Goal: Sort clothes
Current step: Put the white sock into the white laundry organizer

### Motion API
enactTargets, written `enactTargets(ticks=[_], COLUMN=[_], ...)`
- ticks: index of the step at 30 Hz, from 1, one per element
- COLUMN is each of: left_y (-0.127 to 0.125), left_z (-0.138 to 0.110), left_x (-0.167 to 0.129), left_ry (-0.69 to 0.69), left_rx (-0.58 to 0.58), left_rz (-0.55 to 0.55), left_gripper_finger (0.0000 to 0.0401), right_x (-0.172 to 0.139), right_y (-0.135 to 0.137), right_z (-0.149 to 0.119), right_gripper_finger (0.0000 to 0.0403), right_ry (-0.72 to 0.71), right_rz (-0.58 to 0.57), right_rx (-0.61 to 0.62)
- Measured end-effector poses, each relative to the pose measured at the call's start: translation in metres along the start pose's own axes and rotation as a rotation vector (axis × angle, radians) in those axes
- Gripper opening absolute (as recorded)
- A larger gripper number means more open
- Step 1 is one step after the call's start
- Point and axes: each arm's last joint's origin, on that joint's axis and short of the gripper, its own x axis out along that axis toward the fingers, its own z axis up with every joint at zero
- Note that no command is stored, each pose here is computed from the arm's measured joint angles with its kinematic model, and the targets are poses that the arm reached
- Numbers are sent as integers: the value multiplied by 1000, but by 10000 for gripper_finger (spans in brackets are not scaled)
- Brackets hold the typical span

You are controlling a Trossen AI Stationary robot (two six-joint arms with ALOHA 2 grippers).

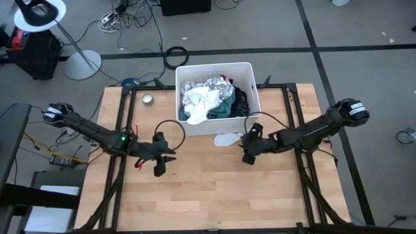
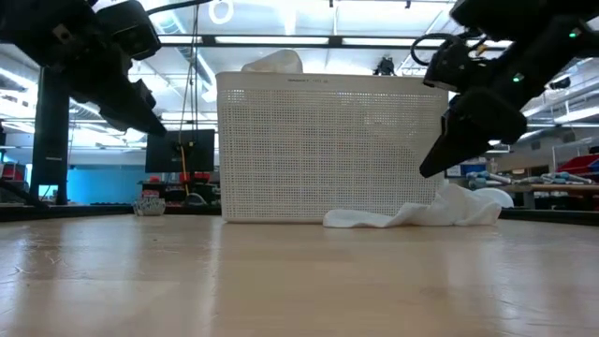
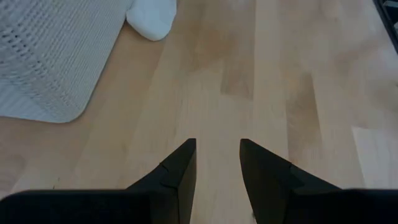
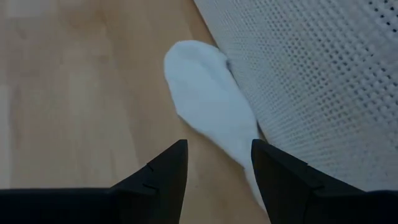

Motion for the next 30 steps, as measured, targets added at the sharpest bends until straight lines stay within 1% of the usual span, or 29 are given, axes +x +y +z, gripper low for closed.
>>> enactTargets(ticks=[3, 7, 10, 13, 16, 20, 23, 26, 30], left_y=[0, -1, -2, -2, -3, -2, -2, -2, -2], left_z=[0, 2, 6, 8, 9, 9, 8, 8, 8], left_x=[0, -1, -2, -3, -3, -3, -3, -3, -3], left_ry=[3, -22, -61, -82, -93, -91, -89, -89, -86], left_rx=[7, 95, 115, 150, 154, 155, 152, 151, 151], left_rz=[2, -8, -21, -20, -22, -22, -21, -21, -21], left_gripper_finger=[129, 129, 129, 129, 129, 129, 129, 129, 129], right_x=[6, 18, 31, 43, 55, 67, 71, 66, 55], right_y=[-5, -5, -3, 2, 6, 12, 17, 24, 33], right_z=[0, -5, -12, -13, -11, 0, 12, 26, 43], right_gripper_finger=[177, 177, 177, 175, 171, 162, 148, 130, 109], right_ry=[27, 94, 155, 182, 195, 196, 186, 180, 157], right_rz=[18, 44, 36, -11, -80, -117, -119, -103, -76], right_rx=[-24, -105, -150, -189, -228, -238, -192, -182, -225])
